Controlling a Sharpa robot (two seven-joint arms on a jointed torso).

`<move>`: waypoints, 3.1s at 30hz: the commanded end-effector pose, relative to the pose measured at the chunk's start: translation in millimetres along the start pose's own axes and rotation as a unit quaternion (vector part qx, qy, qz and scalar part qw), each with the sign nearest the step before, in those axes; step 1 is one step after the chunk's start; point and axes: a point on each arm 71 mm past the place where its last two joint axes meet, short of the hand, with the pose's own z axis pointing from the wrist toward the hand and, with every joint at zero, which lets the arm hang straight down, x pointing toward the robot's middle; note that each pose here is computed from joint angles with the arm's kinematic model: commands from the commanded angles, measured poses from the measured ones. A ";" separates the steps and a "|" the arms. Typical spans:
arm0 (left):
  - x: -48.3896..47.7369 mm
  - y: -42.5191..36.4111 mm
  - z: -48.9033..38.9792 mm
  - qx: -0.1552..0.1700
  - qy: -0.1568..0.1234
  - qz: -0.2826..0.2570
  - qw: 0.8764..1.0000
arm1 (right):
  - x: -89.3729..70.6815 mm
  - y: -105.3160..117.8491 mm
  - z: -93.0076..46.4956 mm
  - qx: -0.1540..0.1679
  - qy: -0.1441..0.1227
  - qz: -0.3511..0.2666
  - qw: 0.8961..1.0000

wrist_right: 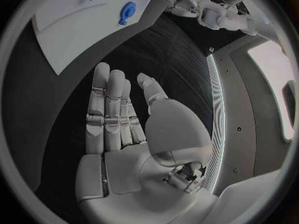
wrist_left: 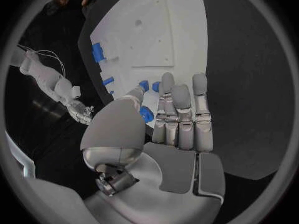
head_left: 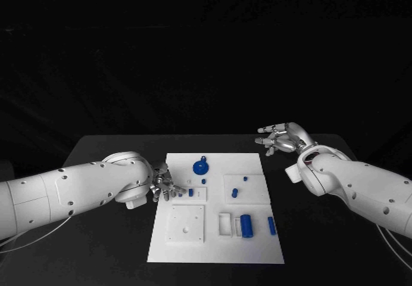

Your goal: Assemble the parts on the task board

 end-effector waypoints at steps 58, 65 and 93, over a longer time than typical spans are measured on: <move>6.2 -7.1 11.1 0.025 0.021 0.000 0.999 | 5.3 1.5 -0.3 -0.007 0.010 0.003 1.000; 5.0 -6.2 10.7 0.027 0.011 -0.006 1.000 | 5.4 1.6 -0.4 -0.007 0.011 0.003 1.000; 0.3 -5.7 8.7 0.022 -0.023 -0.024 0.999 | 6.0 1.1 -0.2 -0.004 0.014 0.003 1.000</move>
